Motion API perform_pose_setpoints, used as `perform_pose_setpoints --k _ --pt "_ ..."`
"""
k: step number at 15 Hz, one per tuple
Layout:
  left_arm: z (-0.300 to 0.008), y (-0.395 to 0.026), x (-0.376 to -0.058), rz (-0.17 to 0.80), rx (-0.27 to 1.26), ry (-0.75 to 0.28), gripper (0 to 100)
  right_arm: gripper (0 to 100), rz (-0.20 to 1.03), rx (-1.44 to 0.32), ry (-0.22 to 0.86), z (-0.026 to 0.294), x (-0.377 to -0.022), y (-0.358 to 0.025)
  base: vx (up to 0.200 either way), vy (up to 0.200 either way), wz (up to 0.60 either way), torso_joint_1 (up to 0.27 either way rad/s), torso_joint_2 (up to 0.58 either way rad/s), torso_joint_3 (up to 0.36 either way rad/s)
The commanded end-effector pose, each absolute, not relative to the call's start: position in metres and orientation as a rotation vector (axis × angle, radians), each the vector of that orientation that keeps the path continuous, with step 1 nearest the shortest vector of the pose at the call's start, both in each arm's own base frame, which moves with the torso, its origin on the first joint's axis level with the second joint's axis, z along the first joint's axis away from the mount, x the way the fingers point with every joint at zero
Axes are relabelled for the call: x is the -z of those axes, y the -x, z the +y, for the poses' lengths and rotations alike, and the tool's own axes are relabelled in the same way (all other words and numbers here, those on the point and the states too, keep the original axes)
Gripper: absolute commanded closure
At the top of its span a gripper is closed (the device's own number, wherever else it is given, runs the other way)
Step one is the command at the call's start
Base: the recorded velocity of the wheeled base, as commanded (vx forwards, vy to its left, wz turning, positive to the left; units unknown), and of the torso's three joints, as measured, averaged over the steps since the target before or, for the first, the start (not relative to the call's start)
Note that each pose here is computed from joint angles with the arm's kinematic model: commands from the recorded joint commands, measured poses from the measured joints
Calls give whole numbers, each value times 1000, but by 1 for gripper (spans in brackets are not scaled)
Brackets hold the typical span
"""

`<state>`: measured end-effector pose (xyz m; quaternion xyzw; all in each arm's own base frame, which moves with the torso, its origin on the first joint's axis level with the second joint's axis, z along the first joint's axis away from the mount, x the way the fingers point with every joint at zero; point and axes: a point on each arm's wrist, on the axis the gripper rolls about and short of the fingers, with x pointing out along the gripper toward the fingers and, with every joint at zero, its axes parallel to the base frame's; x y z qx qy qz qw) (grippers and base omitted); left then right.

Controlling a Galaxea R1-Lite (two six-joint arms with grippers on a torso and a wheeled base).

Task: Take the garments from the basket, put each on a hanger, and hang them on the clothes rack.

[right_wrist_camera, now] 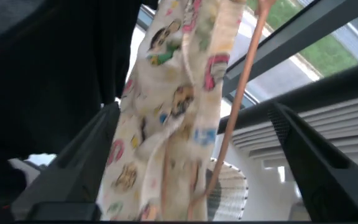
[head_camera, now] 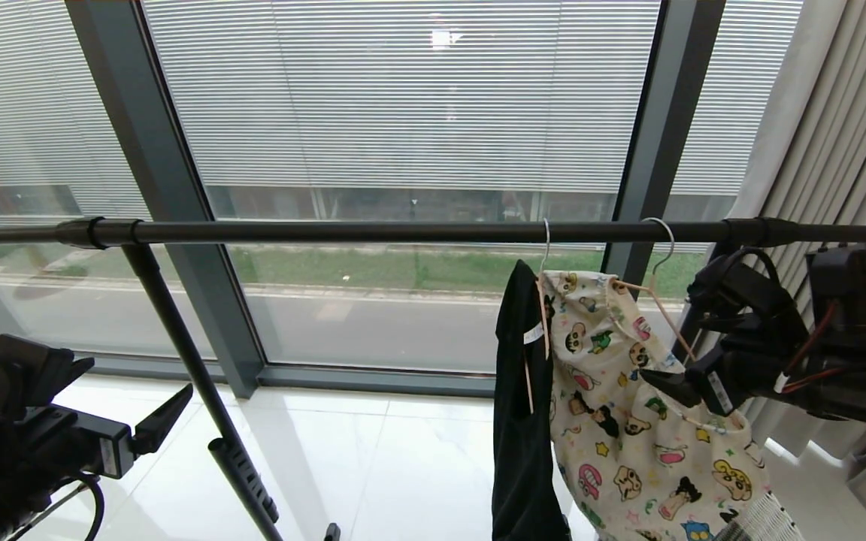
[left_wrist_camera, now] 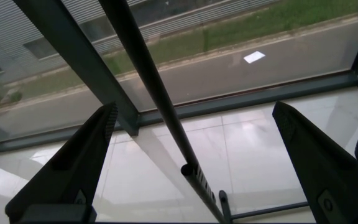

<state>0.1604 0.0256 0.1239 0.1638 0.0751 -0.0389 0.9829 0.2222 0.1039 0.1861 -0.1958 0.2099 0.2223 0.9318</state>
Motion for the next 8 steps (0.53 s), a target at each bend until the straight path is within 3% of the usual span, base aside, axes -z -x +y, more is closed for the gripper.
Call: perform_pose_setpoints --k 1,4,8 --pt "23 -148 -124 138 74 -313 0 0 343 -443 337 89 -214 -186 0 0 0 0 0 0" --pt "22 -139 -128 133 67 -274 0 0 300 -425 274 67 -221 -143 0 0 0 0 0 0" --pt "17 -116 -161 132 67 -255 0 0 256 -324 231 39 -227 -105 0 0 0 0 0 0"
